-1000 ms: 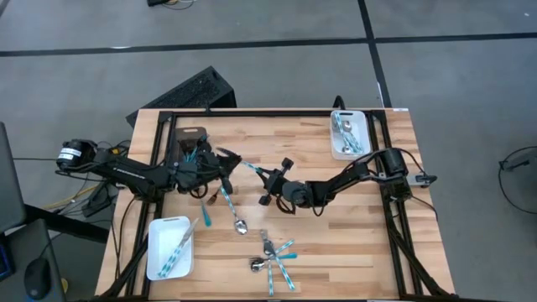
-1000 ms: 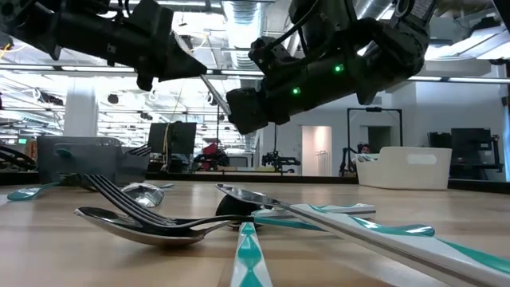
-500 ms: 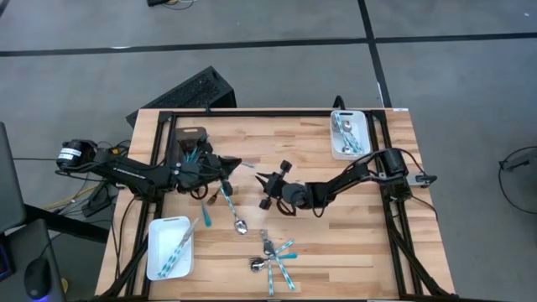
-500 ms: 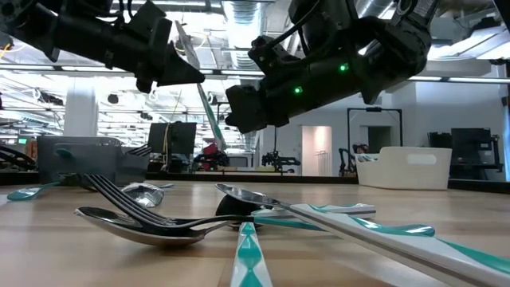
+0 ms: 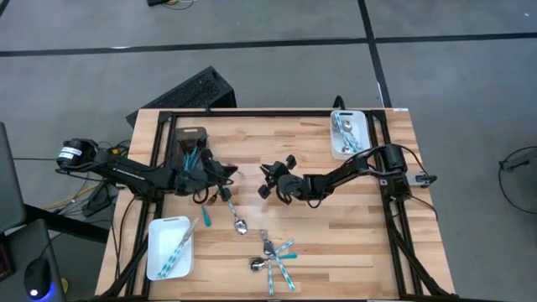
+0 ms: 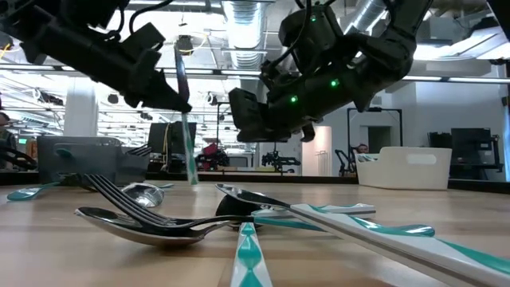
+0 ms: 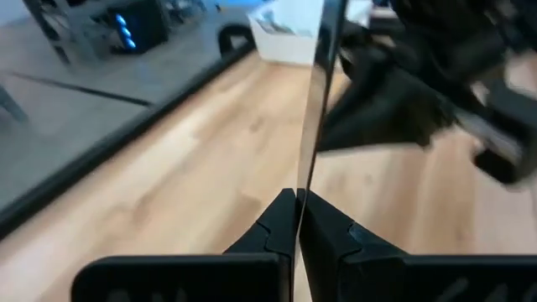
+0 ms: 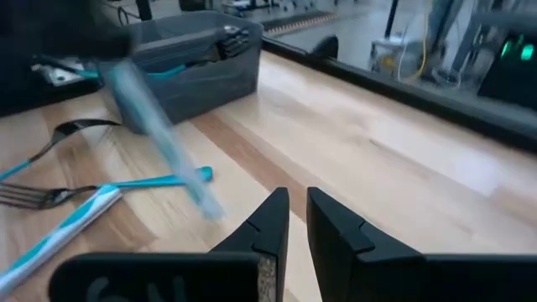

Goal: Sort silverware by color (type)
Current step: Put the blue patterned knife into the bottom left white bin

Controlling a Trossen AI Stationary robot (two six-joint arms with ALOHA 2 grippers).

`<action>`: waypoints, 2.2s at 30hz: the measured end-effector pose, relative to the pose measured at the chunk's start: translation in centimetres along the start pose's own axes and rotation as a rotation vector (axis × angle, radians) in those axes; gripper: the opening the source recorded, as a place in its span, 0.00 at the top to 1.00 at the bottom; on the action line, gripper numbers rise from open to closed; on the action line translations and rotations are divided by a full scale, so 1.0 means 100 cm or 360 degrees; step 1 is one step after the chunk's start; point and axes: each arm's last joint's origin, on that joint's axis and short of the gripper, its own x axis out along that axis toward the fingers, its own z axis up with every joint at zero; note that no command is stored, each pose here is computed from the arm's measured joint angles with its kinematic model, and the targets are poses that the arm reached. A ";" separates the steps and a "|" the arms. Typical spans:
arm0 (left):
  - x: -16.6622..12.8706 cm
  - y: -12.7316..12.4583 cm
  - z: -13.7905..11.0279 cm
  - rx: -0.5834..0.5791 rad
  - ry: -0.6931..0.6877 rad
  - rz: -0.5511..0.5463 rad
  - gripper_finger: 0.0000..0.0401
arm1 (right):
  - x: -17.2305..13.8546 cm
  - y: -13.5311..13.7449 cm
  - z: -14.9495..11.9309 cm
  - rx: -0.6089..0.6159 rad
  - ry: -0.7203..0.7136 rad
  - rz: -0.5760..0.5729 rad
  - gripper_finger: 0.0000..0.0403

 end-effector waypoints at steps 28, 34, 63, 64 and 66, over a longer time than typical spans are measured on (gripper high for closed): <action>-0.101 -0.030 0.087 0.0121 0.0761 -0.0224 1.00 | 0.006 -0.014 -0.002 0.0088 0.0169 -0.0025 0.82; -0.124 -0.024 0.093 0.0014 0.1084 -0.0272 1.00 | 0.010 -0.018 -0.001 0.0096 0.0175 -0.0028 0.82; -0.167 -0.027 0.097 -0.0405 0.1420 -0.0230 1.00 | 0.013 -0.021 0.000 0.0109 0.0189 0.0002 0.82; -0.169 -0.029 0.101 -0.0425 0.1413 -0.0284 1.00 | 0.013 -0.022 0.000 0.0111 0.0189 -0.0001 0.82; -0.174 -0.032 0.108 -0.0463 0.1418 -0.0396 1.00 | 0.013 -0.022 0.000 0.0112 0.0189 0.0000 0.82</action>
